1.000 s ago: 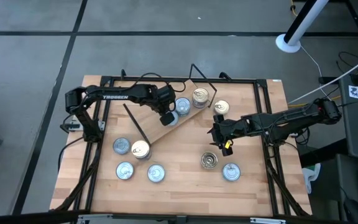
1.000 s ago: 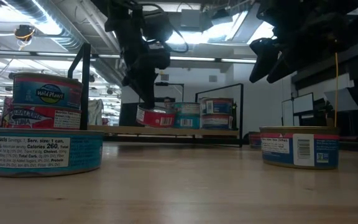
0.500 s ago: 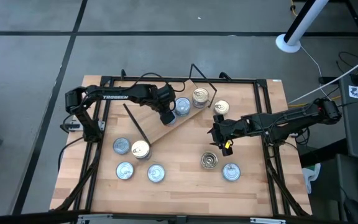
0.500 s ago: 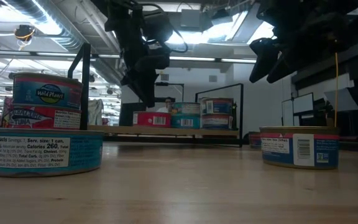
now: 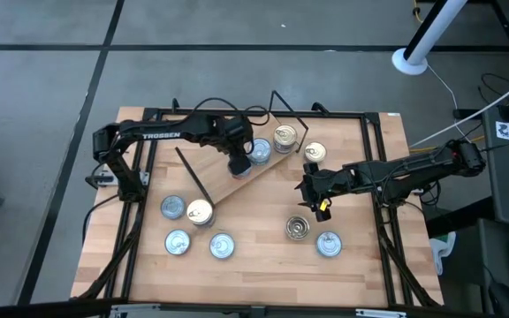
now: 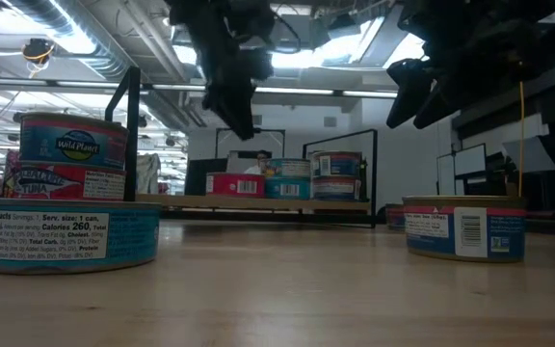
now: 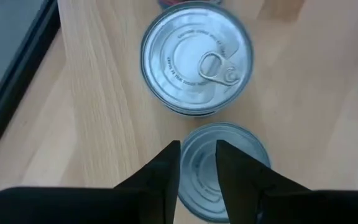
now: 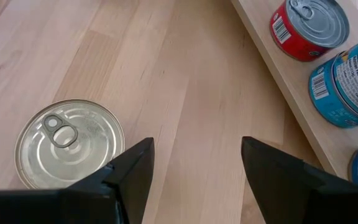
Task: Stack canned seafood by type on shelf
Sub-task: Stack the blue pink tuna can on top of the blue pink tuna cans on the shelf
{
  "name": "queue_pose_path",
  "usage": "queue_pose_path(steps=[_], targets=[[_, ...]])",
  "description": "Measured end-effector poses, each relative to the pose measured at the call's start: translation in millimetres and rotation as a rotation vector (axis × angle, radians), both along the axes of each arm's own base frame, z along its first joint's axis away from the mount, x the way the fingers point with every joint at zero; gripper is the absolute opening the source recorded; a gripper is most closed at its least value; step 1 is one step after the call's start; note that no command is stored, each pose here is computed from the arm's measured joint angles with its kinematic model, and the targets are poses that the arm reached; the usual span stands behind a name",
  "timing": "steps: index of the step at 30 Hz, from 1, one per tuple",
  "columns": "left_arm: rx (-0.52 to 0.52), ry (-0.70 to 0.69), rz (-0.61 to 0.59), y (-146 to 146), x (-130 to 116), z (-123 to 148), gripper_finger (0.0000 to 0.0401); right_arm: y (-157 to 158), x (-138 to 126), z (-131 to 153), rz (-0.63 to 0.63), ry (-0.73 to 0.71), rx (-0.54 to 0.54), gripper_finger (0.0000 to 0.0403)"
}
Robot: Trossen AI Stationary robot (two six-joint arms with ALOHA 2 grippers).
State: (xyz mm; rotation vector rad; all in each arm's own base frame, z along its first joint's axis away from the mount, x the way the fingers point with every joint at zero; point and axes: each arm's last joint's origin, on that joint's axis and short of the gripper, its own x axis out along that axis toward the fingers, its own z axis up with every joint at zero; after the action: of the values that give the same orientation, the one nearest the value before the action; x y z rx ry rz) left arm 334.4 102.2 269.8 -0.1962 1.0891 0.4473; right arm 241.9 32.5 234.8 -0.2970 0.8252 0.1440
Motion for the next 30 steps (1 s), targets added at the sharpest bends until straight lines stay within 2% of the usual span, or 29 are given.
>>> queue_pose_path(steps=[6, 12, 22, 26, 30], targets=[[-0.010, 0.024, -0.039, -16.5, 1.3, 31.0, 0.0093, 0.0, 0.0, 0.0, 0.000, 0.000, 0.000, 0.0241], [-0.059, 0.062, -0.040, -49.0, -1.4, 53.2, 0.0094, 0.0, 0.0, 0.0, 0.000, 0.000, 0.000, 0.0241], [-0.169, 0.192, -0.030, -124.7, -13.9, 51.8, 0.0094, 0.2, 1.7, 1.6, 0.000, -0.024, 0.003, 0.0241], [-0.188, 0.197, -0.034, -154.4, -18.3, 50.7, 0.0095, 0.9, 6.2, 6.1, 0.008, -0.090, 0.006, 0.0241], [-0.209, 0.189, -0.027, -181.1, -23.8, 50.7, 0.0091, 3.2, 12.0, 12.9, 0.074, -0.181, 0.017, 0.0241]])
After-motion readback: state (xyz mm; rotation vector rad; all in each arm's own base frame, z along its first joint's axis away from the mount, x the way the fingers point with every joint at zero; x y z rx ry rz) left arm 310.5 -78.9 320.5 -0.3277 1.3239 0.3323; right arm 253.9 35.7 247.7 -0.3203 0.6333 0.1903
